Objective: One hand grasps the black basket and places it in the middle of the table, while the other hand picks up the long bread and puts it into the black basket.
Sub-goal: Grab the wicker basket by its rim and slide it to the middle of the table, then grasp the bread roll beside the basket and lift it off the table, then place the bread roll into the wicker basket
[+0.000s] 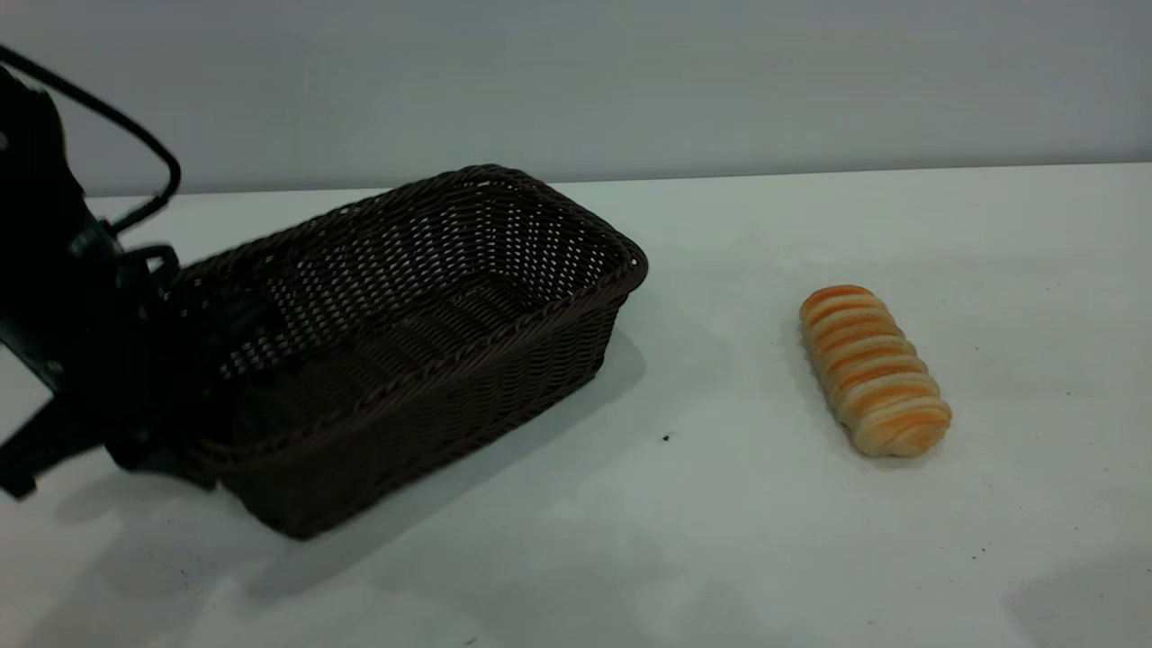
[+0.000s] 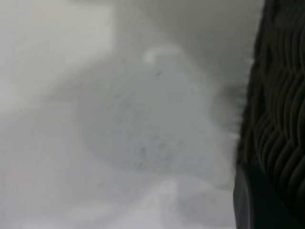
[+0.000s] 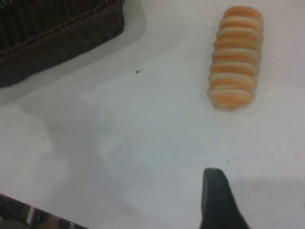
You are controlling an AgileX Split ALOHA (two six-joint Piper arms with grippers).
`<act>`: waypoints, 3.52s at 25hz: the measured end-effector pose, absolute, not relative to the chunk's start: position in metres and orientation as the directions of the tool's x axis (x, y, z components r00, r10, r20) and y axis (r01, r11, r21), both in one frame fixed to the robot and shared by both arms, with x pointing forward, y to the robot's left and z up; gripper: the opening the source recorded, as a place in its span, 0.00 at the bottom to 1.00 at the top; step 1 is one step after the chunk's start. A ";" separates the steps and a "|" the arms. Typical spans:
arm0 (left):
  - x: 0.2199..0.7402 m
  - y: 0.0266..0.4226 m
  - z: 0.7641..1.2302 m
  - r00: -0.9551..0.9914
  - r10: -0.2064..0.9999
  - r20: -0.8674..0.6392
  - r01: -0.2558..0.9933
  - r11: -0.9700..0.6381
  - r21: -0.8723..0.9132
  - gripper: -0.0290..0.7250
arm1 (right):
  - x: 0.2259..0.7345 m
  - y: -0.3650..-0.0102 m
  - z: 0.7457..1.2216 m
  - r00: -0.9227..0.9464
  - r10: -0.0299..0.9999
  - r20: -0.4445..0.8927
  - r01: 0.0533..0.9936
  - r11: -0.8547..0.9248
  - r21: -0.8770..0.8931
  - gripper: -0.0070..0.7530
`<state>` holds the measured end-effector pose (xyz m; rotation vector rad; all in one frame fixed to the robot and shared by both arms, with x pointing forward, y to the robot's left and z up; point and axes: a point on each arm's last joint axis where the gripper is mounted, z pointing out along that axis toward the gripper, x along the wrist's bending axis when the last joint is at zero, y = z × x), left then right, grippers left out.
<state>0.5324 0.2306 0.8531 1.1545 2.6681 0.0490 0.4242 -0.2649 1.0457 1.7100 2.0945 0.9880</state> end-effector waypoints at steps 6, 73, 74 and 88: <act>0.556 0.225 0.889 -0.345 0.924 -0.167 0.899 0.376 0.223 0.23 | 0.424 -0.266 1.045 -0.278 0.941 0.190 0.759 0.094 0.644 0.56; 0.484 0.252 1.117 0.044 0.999 -0.026 0.806 -0.020 0.592 0.69 | 0.605 -0.219 0.818 -0.289 0.957 0.027 0.853 0.245 0.460 0.48; 0.484 0.252 1.117 0.044 0.999 -0.030 0.808 -0.018 0.590 0.69 | 0.605 -0.219 0.817 -0.288 0.957 0.026 0.854 0.244 0.459 0.41; 0.480 0.253 1.114 0.040 0.999 -0.022 0.837 -0.022 0.547 0.69 | 0.597 -0.169 0.968 -0.472 0.875 0.110 0.620 0.240 0.747 0.05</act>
